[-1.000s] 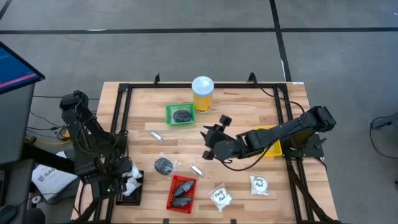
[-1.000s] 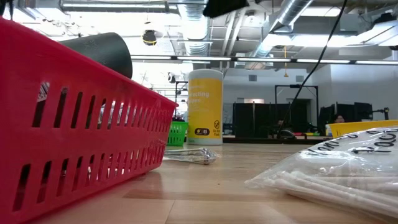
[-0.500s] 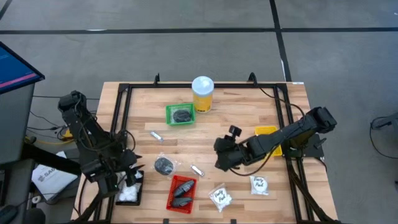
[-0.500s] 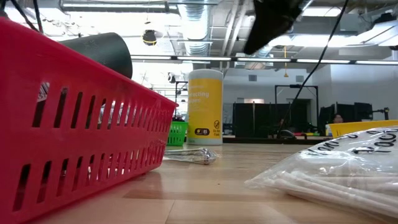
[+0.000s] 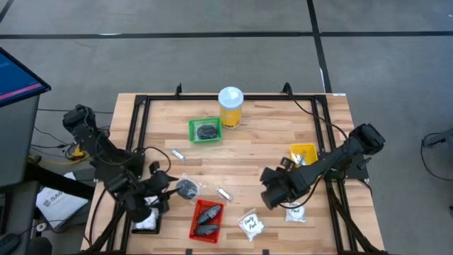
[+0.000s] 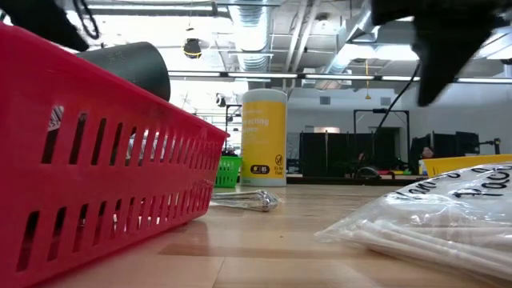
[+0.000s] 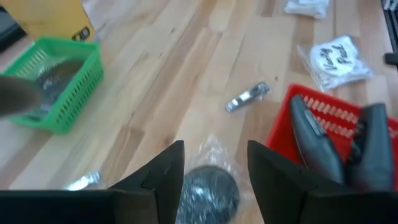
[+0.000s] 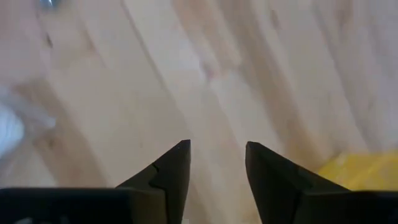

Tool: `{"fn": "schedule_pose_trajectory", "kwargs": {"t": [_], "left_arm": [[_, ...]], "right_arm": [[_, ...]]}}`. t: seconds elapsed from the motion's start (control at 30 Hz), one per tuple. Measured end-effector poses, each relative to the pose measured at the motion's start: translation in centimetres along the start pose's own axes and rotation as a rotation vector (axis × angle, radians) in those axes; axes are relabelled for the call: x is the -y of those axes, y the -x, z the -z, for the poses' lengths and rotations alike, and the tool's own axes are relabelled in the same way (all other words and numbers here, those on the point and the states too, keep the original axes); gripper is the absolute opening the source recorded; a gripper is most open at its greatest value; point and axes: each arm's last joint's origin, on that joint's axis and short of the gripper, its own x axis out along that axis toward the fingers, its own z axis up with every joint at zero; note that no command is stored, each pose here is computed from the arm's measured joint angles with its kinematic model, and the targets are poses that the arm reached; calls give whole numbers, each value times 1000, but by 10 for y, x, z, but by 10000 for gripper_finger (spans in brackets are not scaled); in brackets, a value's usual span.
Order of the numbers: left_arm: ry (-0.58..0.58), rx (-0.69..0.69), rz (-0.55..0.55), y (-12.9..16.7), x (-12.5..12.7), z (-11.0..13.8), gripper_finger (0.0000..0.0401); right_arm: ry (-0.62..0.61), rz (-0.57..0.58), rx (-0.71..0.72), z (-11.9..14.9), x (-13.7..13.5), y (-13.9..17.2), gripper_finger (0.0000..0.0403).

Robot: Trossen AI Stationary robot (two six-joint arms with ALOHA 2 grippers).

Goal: Pick & Place Travel size toiletries
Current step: Put the white cotton pack into the black bin

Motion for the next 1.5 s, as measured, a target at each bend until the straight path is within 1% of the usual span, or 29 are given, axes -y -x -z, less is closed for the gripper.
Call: {"fn": "schedule_pose_trajectory", "kwargs": {"t": [0.27, 0.6, 0.73, 0.83, 0.97, 1.1, 1.17, 1.4, 1.5], "left_arm": [[-21, 35, -44, -18, -5, -18, 159], [-50, 85, -61, -32, -8, -34, 158], [-56, 98, -79, -37, -11, -40, 157], [-60, 100, -81, -43, -14, -46, 157], [-77, 99, -49, -48, -16, -53, 157], [-85, 96, -29, -52, -18, -57, 155], [-80, 95, -31, -54, -19, -59, 155], [-78, 95, -33, -54, -20, -59, 154], [-74, 99, -31, -54, -20, -59, 154]], "right_arm": [[-54, -26, -148, 25, -8, 9, 178], [-141, -58, -217, 56, -22, 19, 180], [-180, -26, -286, 75, -22, 10, 178], [-210, -27, -311, 84, -23, -1, 179], [-212, -60, -302, 88, -26, -6, 180], [-218, -51, -304, 93, -24, -15, 179], [-225, -36, -308, 96, -22, -20, 178], [-228, -84, -310, 101, -23, -33, 179], [-227, -84, -317, 104, -22, -37, 180]]}}
